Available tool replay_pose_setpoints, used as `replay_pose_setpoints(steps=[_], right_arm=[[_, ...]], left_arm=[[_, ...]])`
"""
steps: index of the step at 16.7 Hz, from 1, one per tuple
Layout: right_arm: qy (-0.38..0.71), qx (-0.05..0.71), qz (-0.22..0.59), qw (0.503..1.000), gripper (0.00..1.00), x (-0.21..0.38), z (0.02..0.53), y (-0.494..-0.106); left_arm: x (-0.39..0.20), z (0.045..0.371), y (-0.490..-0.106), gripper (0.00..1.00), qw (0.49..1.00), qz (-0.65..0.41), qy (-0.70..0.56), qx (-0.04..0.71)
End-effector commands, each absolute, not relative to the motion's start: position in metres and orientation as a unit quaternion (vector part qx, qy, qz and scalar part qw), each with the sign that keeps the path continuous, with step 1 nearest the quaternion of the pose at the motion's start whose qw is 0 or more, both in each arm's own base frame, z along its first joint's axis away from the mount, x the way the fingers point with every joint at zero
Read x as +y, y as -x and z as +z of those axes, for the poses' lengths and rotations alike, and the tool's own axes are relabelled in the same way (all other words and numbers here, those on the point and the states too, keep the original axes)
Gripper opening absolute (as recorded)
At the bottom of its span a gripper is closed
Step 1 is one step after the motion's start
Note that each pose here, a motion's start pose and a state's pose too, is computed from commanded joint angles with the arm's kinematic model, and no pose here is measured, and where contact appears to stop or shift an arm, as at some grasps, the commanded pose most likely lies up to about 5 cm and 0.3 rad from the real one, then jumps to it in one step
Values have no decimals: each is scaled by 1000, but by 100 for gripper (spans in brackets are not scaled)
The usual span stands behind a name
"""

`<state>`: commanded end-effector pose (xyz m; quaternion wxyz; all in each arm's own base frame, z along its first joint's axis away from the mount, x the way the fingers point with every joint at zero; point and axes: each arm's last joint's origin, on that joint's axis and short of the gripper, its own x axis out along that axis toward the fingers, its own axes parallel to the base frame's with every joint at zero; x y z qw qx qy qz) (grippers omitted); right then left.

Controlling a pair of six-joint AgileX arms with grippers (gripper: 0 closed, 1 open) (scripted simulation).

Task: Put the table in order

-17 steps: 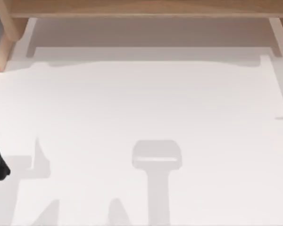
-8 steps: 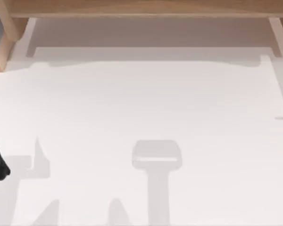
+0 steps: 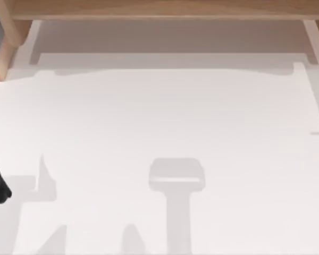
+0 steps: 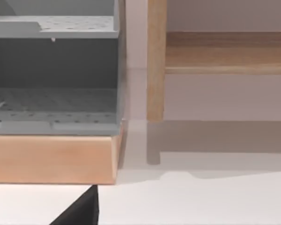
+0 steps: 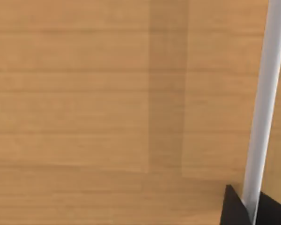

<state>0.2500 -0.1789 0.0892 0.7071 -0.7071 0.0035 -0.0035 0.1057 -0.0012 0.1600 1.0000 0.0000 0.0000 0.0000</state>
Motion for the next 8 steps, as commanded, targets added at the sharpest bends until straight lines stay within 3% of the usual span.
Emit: replay_pose_setpoints(steps=[3,8], right_arm=[[705,5,-1,709,0,-179,88,-254],[705,5,-1,709,0,-181,87,-294]], left_arm=[[-1,160,-106,100,1000,0,0,0],[-1,160,-106,100,1000,0,0,0]])
